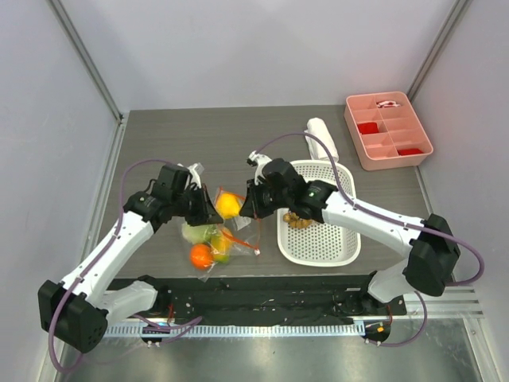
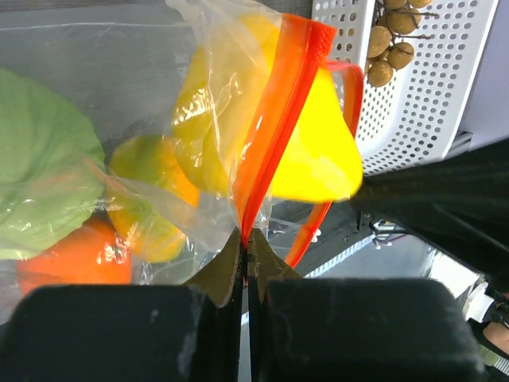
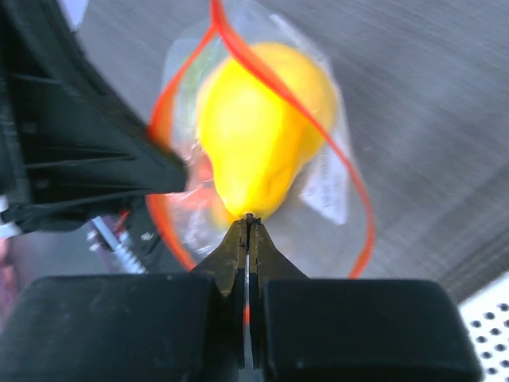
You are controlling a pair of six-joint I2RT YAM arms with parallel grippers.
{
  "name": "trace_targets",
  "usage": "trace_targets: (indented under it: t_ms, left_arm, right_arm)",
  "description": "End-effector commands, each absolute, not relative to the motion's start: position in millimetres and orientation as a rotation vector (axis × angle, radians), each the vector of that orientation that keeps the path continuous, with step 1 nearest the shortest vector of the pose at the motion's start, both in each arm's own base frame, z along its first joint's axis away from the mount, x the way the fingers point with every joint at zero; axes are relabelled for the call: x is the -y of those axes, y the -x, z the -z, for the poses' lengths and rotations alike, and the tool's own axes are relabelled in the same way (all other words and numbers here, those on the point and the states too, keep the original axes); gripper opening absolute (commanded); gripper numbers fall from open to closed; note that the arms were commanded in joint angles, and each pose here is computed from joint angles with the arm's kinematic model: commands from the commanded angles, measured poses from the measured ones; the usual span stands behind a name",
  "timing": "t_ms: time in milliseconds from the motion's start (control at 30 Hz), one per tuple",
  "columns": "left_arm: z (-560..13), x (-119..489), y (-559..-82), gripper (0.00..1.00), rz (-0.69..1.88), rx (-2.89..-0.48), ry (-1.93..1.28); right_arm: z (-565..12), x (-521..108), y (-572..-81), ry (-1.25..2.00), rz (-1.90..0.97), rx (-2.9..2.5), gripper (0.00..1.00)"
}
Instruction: Open the zip-top bag and remove the fake food
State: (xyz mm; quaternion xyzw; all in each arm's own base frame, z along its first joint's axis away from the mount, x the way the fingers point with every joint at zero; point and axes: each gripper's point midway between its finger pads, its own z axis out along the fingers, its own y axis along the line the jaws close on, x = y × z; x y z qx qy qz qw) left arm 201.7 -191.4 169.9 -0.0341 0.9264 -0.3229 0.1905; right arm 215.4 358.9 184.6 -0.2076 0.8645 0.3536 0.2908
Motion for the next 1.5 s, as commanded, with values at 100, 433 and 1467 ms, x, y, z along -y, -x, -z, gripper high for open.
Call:
trace_targets:
  t_ms: [100, 433, 1467]
  left_arm:
    - [-184, 188, -216, 0.0, 0.884, -2.489, 0.098]
    - [-181, 167, -233, 0.0, 0.687, -2.507, 0.219]
    - [-214, 186, -223, 0.0, 0.862, -2.492, 0.196]
  right_arm:
    - [-214, -356, -166, 0.658, -1.093, -2.477, 0.01]
    - [-257, -260, -163, 0.437, -0.808, -2.473, 0.01]
    - [-257, -295, -249, 0.336, -0.697, -2.402, 0.67]
